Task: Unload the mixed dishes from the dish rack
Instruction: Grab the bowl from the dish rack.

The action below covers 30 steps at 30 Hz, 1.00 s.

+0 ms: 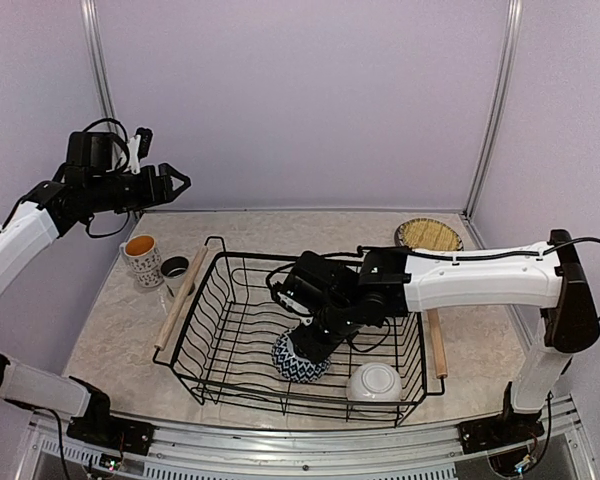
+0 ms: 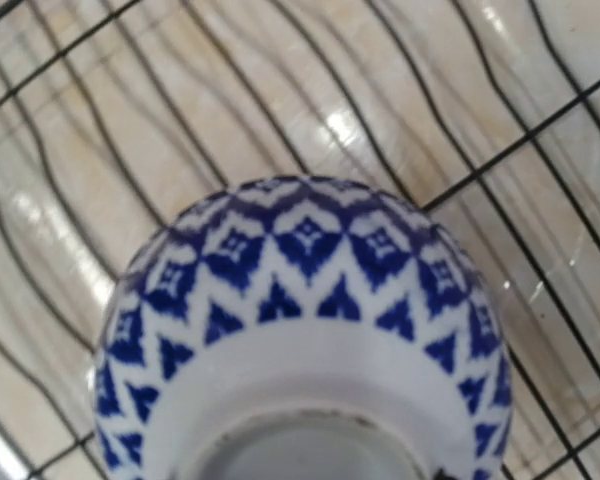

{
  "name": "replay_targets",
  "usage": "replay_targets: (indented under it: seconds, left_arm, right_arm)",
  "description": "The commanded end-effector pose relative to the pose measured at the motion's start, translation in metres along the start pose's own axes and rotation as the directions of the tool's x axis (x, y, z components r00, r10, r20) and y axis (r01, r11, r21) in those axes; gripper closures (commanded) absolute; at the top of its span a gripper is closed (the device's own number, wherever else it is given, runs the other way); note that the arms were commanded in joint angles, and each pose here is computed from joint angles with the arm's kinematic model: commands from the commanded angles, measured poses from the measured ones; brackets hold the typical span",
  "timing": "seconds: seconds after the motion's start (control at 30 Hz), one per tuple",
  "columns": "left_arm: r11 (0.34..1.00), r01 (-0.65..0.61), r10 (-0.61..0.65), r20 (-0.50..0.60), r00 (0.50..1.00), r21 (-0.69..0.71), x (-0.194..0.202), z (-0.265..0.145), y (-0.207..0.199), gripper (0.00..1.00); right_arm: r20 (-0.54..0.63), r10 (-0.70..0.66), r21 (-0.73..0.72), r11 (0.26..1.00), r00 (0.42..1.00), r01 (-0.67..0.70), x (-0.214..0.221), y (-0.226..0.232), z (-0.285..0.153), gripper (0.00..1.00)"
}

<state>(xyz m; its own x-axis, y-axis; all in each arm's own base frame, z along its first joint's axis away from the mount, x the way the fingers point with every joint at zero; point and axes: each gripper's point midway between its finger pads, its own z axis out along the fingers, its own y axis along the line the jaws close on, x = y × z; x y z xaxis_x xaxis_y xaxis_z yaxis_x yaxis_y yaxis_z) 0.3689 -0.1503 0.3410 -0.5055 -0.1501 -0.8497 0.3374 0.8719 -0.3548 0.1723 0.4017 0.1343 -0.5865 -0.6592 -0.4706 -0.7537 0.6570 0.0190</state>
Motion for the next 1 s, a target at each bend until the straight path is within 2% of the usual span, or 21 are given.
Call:
replay_targets:
  seconds: [0.0, 0.17, 0.3, 0.47, 0.63, 0.8, 0.97]
  left_arm:
    - [0.999, -0.022, 0.021, 0.036, 0.999, 0.040, -0.008, -0.013, -0.013, 0.23]
    - [0.990, -0.044, 0.041, 0.023, 0.999, 0.131, -0.005, -0.019, -0.041, 0.21]
    - [0.976, -0.062, 0.071, -0.036, 0.997, 0.208, 0.003, -0.020, -0.070, 0.20]
    - [0.936, 0.126, -0.074, -0.166, 0.983, 0.329, 0.022, -0.022, -0.096, 0.20]
    - [0.825, 0.336, -0.188, -0.340, 0.922, 0.455, 0.046, -0.019, -0.134, 0.20]
    - [0.810, 0.382, -0.179, -0.432, 0.884, 0.445, 0.073, -0.004, -0.157, 0.20]
    - [0.785, 0.463, -0.200, -0.539, 0.818, 0.412, 0.105, 0.016, -0.167, 0.19]
  right_arm:
    - [0.140, 0.110, 0.022, 0.993, 0.984, -0.115, -0.024, -0.014, -0.009, 0.77]
    - [0.205, 0.179, 0.052, 0.980, 0.962, -0.193, -0.023, -0.035, -0.010, 0.77]
    - [0.279, 0.229, 0.035, 0.968, 0.933, -0.248, -0.025, -0.046, -0.018, 0.77]
    - [0.381, 0.265, 0.007, 0.957, 0.886, -0.289, -0.031, -0.057, -0.036, 0.78]
    - [0.464, 0.290, -0.029, 0.950, 0.837, -0.312, -0.039, -0.064, -0.048, 0.78]
    - [0.528, 0.286, -0.037, 0.949, 0.800, -0.314, -0.048, -0.069, -0.063, 0.80]
    - [0.579, 0.271, -0.018, 0.947, 0.769, -0.320, -0.053, -0.077, -0.078, 0.80]
